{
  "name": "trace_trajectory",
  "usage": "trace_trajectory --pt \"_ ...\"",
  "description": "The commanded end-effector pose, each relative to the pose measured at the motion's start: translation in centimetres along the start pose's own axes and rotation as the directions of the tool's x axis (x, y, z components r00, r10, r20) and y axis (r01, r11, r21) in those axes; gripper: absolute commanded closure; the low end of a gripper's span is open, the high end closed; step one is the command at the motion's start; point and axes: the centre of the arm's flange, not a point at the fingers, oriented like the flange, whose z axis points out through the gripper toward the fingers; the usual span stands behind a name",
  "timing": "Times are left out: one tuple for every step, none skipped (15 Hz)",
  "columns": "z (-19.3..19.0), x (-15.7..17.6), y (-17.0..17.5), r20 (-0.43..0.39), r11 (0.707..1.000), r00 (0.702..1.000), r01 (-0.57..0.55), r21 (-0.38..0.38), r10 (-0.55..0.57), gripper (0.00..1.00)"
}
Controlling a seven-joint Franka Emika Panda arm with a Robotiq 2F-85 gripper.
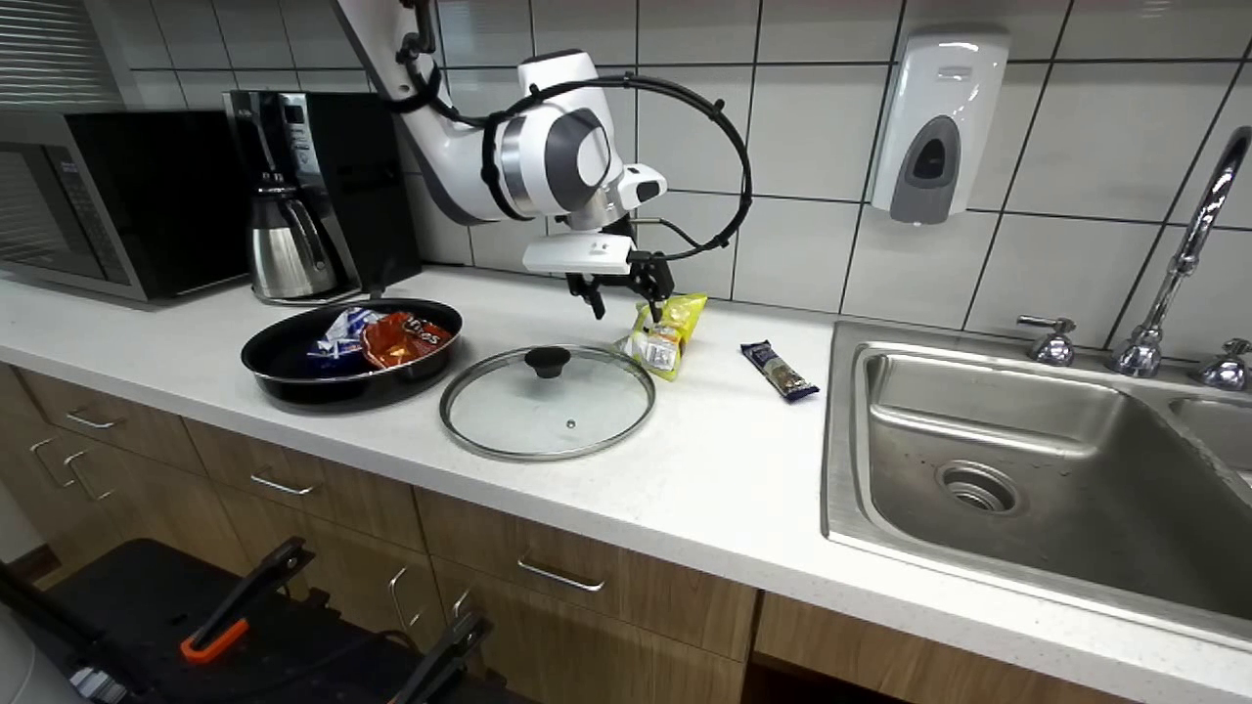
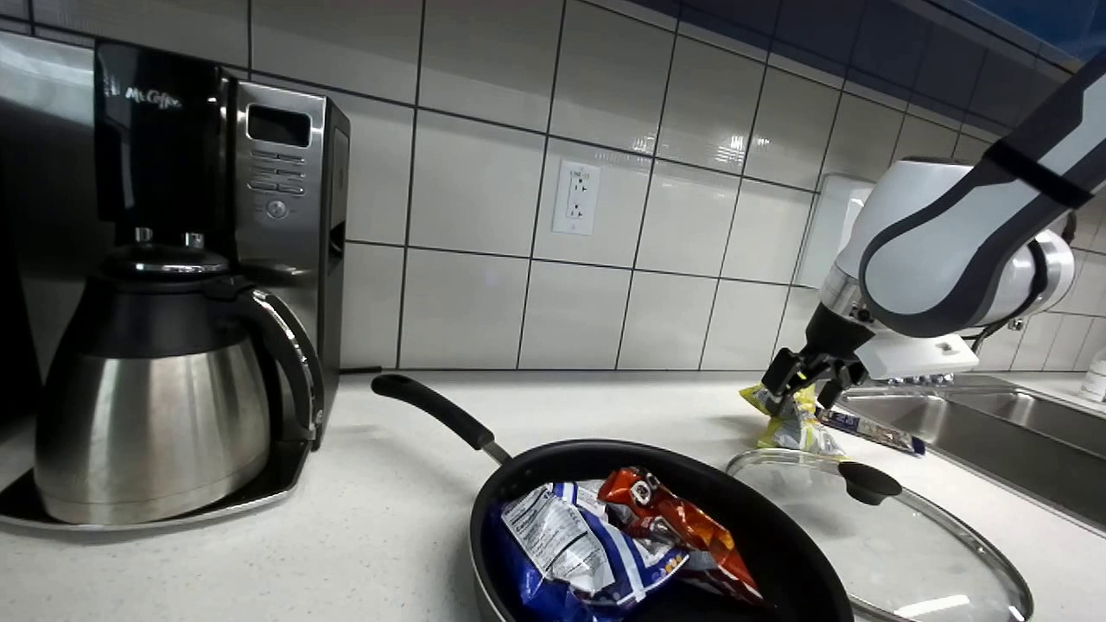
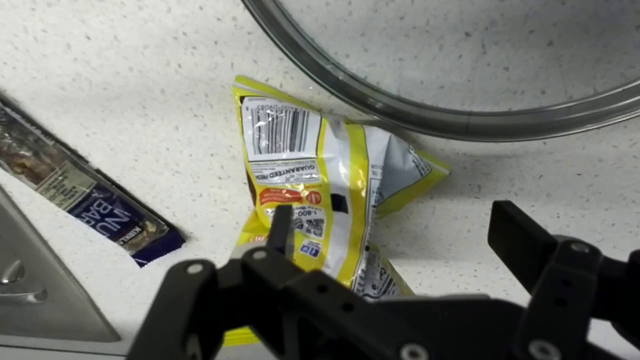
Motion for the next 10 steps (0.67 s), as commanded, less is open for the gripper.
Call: trace_trajectory --pt "0.59 0.77 0.16 -0.005 0.999 0.999 -0.038 -0.03 0.038 0.0" --pt "0.69 0.78 0.33 -0.004 0.998 0.999 -0.045 -0.035 0.045 0.0" --pt "0.79 0.82 0.5 -0.003 0.998 0.999 -0.048 -0.036 0.048 0.0" --pt "0.85 0.88 0.61 -0.004 0.998 0.999 -0.049 -0.038 0.049 0.0" --pt "0.88 0.94 0.69 -0.005 0.998 0.999 -0.049 -0.037 0.049 0.0" --pt "0.92 0.99 0.76 -0.006 0.998 0.999 -0.048 -0.034 0.048 0.0" --pt "0.98 1.03 0.79 -0.006 0.999 0.999 -0.044 -0.033 0.043 0.0" --pt "1.06 1.06 0.75 -0.011 0.999 0.999 -0.042 -0.034 0.042 0.25" --pt "1.1 1.08 0.75 -0.011 0.999 0.999 -0.041 -0.032 0.041 0.26" --pt "1.12 1.07 0.74 -0.012 0.999 0.999 -0.04 -0.029 0.04 0.32"
